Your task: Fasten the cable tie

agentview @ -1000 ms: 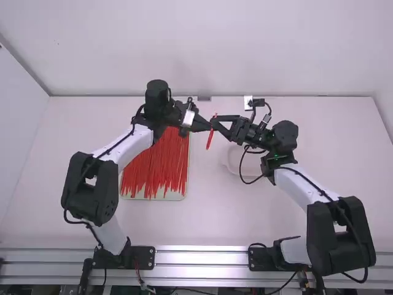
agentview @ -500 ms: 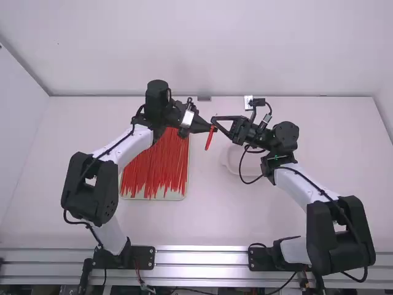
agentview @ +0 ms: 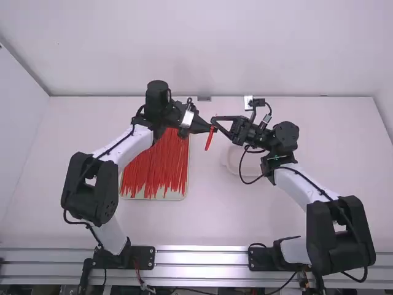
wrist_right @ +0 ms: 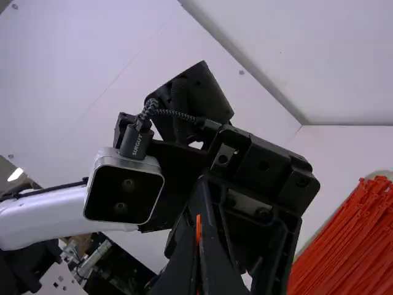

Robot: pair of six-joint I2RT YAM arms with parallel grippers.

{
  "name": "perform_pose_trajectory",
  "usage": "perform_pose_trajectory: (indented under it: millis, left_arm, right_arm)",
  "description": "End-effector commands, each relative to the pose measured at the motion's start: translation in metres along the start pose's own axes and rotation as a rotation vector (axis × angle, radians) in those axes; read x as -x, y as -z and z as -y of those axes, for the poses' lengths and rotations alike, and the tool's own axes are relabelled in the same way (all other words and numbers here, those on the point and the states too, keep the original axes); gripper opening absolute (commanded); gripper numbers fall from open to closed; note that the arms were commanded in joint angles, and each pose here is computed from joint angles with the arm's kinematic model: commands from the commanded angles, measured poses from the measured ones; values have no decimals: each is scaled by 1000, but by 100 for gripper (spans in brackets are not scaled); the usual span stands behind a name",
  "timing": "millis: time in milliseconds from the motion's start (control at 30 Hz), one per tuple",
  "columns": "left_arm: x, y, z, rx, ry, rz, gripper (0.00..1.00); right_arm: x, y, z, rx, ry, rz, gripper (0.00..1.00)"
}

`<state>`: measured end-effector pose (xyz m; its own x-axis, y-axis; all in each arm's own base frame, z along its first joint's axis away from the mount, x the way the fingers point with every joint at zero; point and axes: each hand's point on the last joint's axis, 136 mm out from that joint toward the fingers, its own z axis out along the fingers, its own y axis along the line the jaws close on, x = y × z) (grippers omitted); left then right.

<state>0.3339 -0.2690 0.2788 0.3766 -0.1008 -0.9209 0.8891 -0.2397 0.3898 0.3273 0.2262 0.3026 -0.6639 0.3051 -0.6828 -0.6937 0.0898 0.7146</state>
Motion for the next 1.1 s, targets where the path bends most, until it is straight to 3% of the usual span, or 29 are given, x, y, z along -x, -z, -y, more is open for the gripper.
perform_pose_trajectory:
  millis: [0, 567, 1067]
  left_arm:
    - [-13, -1, 12, -4, 26, 2, 2]
    - [-69, 2, 23, 137, 238, -132, 2]
    - [-121, 7, 65, 202, 406, -232, 2]
  right_arm:
    - [6, -1, -9, 21, 35, 10, 0]
    - [13, 0, -23, 63, 66, 34, 0]
    - [19, 2, -39, 112, 89, 62, 0]
